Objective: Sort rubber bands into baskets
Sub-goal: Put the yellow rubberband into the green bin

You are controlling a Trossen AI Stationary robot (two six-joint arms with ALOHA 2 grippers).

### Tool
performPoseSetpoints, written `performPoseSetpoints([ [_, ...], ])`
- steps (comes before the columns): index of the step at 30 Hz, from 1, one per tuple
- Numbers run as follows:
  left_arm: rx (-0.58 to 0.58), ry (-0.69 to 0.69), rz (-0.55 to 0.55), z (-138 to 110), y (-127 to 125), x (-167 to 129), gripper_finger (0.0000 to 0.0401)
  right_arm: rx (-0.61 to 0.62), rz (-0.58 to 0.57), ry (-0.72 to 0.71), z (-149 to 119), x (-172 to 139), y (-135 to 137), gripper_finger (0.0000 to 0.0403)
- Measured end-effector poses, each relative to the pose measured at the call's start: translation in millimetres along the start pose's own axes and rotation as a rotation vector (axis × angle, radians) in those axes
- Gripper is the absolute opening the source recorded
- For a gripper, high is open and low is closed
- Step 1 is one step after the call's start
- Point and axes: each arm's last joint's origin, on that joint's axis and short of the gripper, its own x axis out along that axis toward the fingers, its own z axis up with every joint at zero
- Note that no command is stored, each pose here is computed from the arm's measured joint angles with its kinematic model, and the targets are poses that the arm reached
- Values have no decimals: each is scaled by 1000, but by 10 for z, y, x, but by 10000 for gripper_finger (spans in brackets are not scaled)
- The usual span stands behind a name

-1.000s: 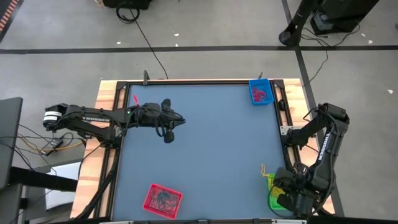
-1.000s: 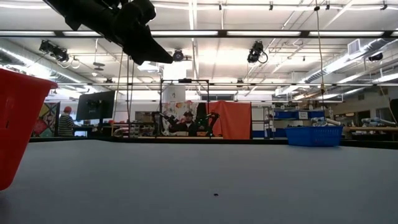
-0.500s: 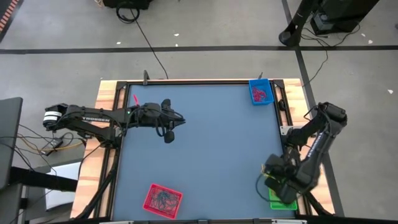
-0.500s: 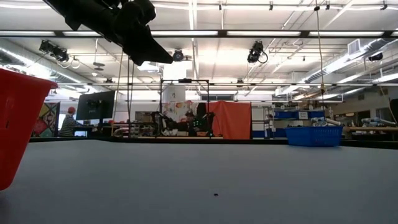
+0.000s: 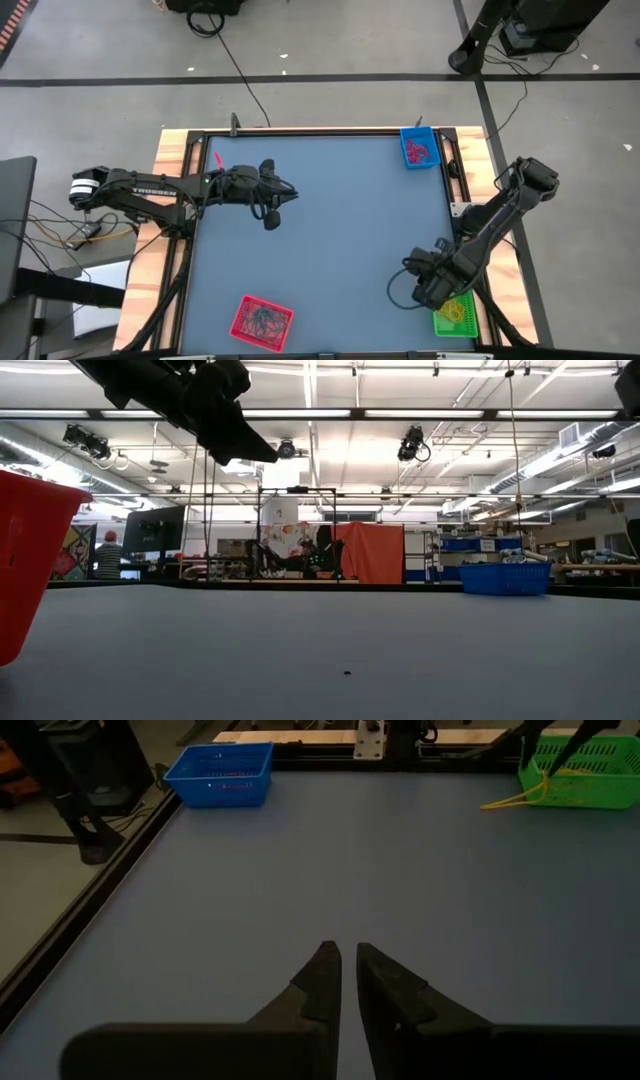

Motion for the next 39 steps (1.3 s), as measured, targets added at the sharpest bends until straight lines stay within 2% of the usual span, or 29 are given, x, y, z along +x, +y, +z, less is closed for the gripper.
performPoseSetpoints([
  [6, 4, 22, 0, -21, 0, 0, 39, -36, 93, 41, 30, 143, 32, 144],
  [11, 3, 25, 2, -24, 4, 0, 39, -25, 66, 99, 23, 229, -34, 126],
  [14, 3, 21, 2, -20, 4, 0, 39, -13, 49, 120, 17, 285, -75, 90],
  [18, 3, 21, 2, -20, 4, 0, 39, -48, 57, 119, 16, 298, -75, 17],
  [24, 9, 16, 3, -16, 5, 0, 39, -95, 91, 79, 45, 190, -27, 6],
  [30, 19, 16, 4, -15, 5, 0, 39, -65, 153, 32, 45, -78, -41, 4],
  [39, 27, 49, 2, -48, 4, -1, 39, 15, 112, 384, -401, -271, -175, 2],
])
